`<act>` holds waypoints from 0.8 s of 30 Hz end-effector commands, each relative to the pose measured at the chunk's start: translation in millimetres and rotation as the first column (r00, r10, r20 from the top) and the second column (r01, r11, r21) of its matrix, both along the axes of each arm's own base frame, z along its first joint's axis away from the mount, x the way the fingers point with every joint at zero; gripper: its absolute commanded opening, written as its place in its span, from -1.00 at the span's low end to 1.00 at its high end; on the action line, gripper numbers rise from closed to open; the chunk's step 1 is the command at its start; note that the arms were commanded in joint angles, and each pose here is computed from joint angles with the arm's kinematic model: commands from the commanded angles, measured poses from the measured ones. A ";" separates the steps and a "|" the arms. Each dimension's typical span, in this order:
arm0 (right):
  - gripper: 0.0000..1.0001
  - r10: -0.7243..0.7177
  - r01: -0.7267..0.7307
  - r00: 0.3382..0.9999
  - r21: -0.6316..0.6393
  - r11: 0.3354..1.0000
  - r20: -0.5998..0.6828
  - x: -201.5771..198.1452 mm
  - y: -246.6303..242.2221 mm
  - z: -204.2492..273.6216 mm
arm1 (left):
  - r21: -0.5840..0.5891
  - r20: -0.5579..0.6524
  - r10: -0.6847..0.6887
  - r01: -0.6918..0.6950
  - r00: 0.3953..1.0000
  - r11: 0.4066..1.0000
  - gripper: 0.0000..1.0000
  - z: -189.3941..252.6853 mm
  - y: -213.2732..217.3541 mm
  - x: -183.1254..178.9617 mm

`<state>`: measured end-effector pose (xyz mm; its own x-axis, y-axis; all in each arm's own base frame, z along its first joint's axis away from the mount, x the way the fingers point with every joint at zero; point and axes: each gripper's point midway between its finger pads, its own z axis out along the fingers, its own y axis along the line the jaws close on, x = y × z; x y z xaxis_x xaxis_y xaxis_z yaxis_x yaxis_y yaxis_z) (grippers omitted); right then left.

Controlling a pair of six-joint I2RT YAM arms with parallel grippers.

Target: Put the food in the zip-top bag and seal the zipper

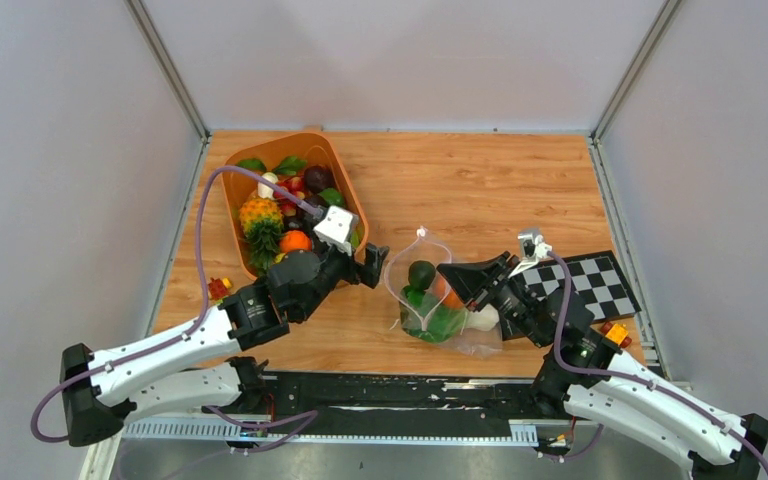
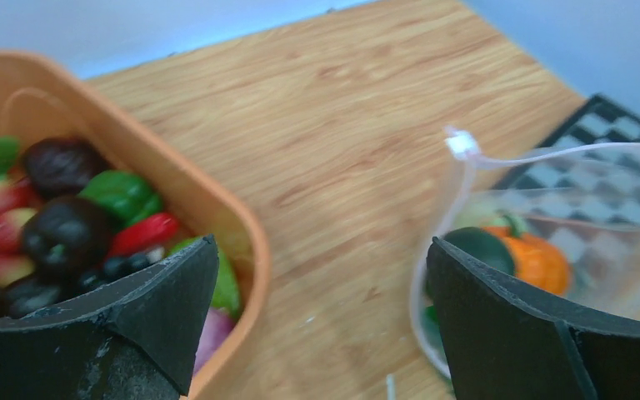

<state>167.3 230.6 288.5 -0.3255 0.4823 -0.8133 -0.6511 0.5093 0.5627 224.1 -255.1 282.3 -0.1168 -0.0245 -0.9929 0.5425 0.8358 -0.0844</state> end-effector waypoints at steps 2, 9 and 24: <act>-1.00 -0.004 0.003 1.000 0.031 1.000 0.022 0.7 -0.4 12.3 | 0.071 -0.040 0.228 -0.225 0.973 0.972 1.00 -7.2 55.8 37.2; -1.00 0.011 -0.012 1.000 0.035 0.999 0.019 -0.1 3.3 13.6 | 0.071 -0.124 0.352 -0.346 0.928 0.936 1.00 -9.6 101.6 103.8; -1.00 0.000 -0.001 1.000 0.031 1.000 0.024 0.7 1.0 15.4 | 0.312 -0.363 0.508 -0.412 0.781 0.856 1.00 -106.8 138.5 187.2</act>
